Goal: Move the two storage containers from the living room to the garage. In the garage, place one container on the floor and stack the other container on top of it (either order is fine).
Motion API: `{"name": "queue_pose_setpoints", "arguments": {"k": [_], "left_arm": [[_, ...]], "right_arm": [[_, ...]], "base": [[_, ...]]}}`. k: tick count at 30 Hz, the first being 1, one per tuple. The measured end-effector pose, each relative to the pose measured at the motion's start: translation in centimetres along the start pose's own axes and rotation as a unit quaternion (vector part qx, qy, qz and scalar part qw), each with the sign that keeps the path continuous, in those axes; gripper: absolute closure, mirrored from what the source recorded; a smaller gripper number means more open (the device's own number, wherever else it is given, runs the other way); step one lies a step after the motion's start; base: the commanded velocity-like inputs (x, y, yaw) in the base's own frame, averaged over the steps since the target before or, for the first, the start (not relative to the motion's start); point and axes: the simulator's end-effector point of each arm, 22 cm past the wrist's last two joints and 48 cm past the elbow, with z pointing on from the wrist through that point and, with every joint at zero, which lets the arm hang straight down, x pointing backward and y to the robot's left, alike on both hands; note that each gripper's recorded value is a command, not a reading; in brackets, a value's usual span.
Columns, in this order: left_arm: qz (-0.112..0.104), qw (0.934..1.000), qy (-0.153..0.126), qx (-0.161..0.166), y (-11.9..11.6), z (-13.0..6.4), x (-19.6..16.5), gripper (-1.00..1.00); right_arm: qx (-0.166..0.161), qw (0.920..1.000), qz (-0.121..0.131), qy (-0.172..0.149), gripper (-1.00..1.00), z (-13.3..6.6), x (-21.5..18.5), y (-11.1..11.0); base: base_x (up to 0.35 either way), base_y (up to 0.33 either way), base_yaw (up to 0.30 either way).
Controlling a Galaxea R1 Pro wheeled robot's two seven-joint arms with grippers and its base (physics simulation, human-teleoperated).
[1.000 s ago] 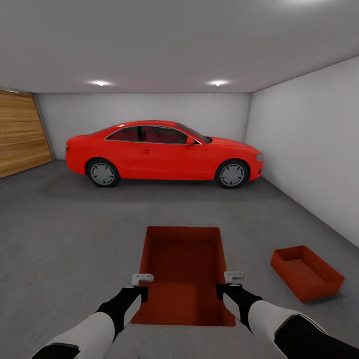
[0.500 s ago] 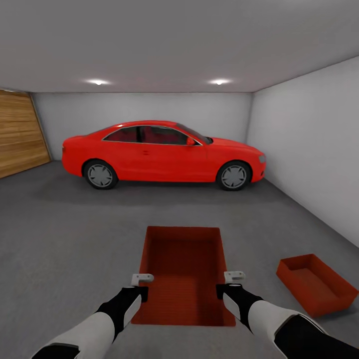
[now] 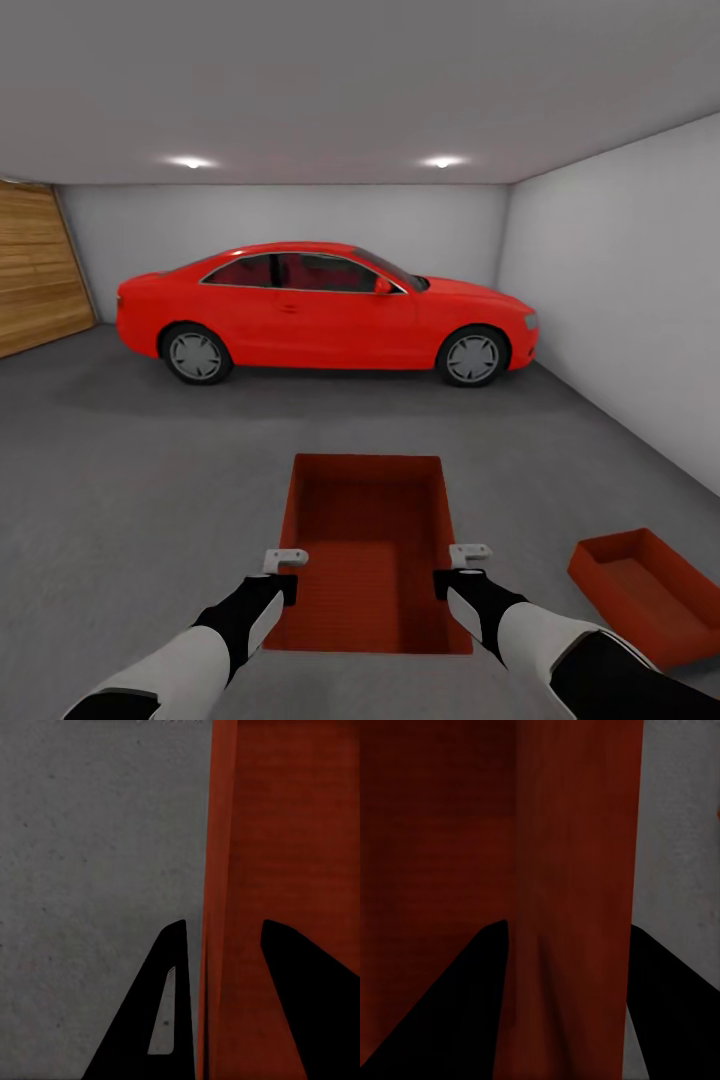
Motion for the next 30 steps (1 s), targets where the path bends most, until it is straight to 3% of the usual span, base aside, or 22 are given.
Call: {"name": "queue_pose_setpoints", "arguments": {"k": [30], "left_arm": [[0.000,1.0000,-0.001,0.000,0.00,0.00,-0.02,1.00]], "right_arm": [[0.000,1.0000,0.000,-0.001,1.00,0.00,-0.04,0.00]], "base": [[0.322,0.000,0.000]]}}
